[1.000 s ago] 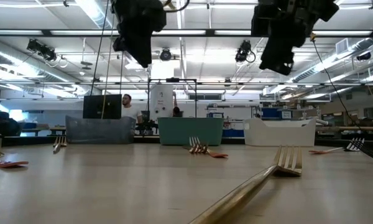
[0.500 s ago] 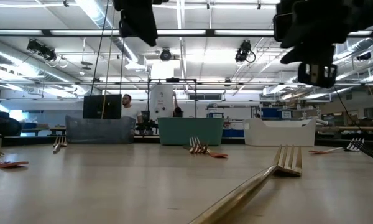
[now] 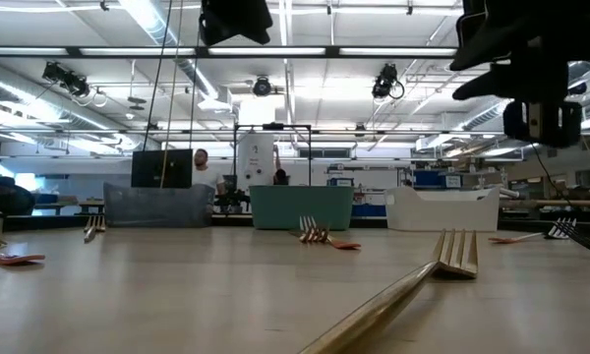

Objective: Sort silverware by color (type)
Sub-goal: Put the gold fork into the green bin

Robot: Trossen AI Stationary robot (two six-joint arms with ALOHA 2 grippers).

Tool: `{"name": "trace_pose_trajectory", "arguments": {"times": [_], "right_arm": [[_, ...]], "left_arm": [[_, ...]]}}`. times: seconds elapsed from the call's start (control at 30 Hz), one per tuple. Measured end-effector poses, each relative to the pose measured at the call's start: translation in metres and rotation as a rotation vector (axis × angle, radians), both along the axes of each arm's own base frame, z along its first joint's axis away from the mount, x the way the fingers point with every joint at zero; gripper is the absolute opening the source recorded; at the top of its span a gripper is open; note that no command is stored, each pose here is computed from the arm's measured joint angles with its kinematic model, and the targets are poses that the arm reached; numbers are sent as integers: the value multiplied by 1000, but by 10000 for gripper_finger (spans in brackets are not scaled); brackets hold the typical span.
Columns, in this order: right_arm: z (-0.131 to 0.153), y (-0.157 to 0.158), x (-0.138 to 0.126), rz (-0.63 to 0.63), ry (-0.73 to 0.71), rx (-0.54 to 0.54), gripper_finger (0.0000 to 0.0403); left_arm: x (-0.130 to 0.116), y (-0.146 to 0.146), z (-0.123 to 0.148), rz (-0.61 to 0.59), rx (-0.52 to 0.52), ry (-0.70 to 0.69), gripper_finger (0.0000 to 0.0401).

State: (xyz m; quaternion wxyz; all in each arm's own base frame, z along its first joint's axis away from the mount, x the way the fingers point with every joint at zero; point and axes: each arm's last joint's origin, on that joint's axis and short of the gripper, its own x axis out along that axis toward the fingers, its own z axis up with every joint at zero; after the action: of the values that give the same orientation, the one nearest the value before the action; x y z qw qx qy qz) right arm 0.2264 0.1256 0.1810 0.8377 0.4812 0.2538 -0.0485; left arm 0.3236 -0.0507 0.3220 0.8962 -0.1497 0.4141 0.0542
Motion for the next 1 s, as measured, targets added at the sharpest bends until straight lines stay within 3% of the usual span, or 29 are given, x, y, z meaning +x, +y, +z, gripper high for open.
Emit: {"name": "trace_pose_trajectory", "arguments": {"times": [0.17,0.53,1.0], "right_arm": [[-23,10,13,-12,-1,21,95],[-66,14,19,-76,140,44,95],[-79,14,20,-76,188,63,95]], "left_arm": [[2,0,2,0,-6,-32,105],[2,0,2,1,-6,-33,105],[3,0,2,-4,-2,-33,105]]}}
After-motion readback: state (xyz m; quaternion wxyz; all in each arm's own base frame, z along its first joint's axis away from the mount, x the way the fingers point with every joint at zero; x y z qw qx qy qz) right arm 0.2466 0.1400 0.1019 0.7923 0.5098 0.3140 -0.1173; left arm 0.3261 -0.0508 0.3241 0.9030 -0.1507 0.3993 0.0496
